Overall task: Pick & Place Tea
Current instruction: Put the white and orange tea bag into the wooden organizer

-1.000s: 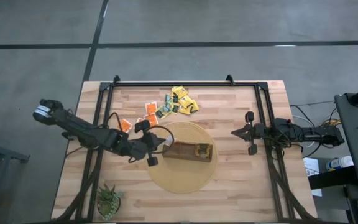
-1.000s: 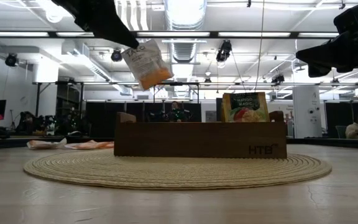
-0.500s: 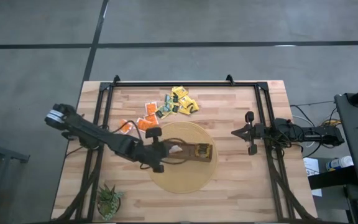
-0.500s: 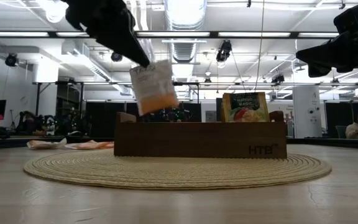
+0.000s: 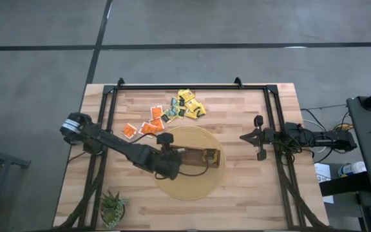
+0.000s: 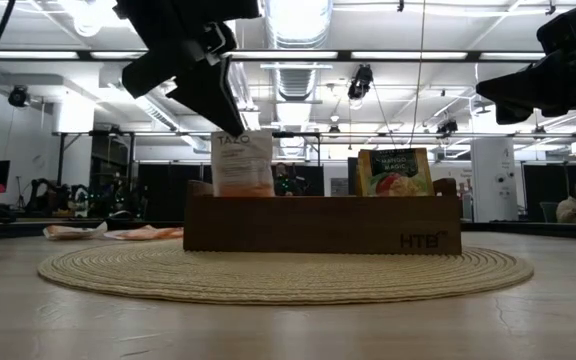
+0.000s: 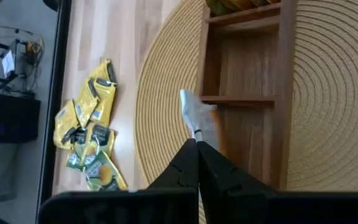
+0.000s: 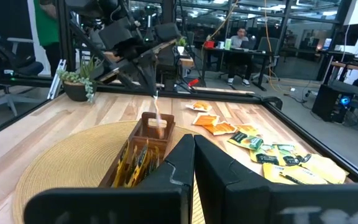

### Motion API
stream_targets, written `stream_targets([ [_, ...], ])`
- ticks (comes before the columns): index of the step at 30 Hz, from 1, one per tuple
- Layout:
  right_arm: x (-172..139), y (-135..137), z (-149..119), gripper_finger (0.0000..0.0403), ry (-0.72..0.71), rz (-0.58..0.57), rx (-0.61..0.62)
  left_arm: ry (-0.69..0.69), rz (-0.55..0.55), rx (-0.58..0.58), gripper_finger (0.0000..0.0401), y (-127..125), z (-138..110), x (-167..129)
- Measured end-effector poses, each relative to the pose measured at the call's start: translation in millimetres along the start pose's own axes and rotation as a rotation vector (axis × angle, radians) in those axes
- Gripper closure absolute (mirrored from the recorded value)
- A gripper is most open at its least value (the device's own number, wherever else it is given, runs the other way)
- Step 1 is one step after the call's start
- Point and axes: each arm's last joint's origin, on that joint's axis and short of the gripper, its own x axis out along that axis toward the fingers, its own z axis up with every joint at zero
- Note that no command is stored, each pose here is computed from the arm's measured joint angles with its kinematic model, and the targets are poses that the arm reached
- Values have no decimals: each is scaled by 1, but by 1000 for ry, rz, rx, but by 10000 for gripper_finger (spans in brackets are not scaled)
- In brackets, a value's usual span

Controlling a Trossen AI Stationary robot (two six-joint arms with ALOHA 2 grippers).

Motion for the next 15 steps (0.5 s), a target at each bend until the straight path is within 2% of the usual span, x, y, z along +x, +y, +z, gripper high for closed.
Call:
stream_targets([
  [7,0,0,0,394,0,0,0,20,-12,26,401,-1,-2,5],
  [15,0,0,0,394,0,0,0,-4,-3,-24,401,4,2,9],
])
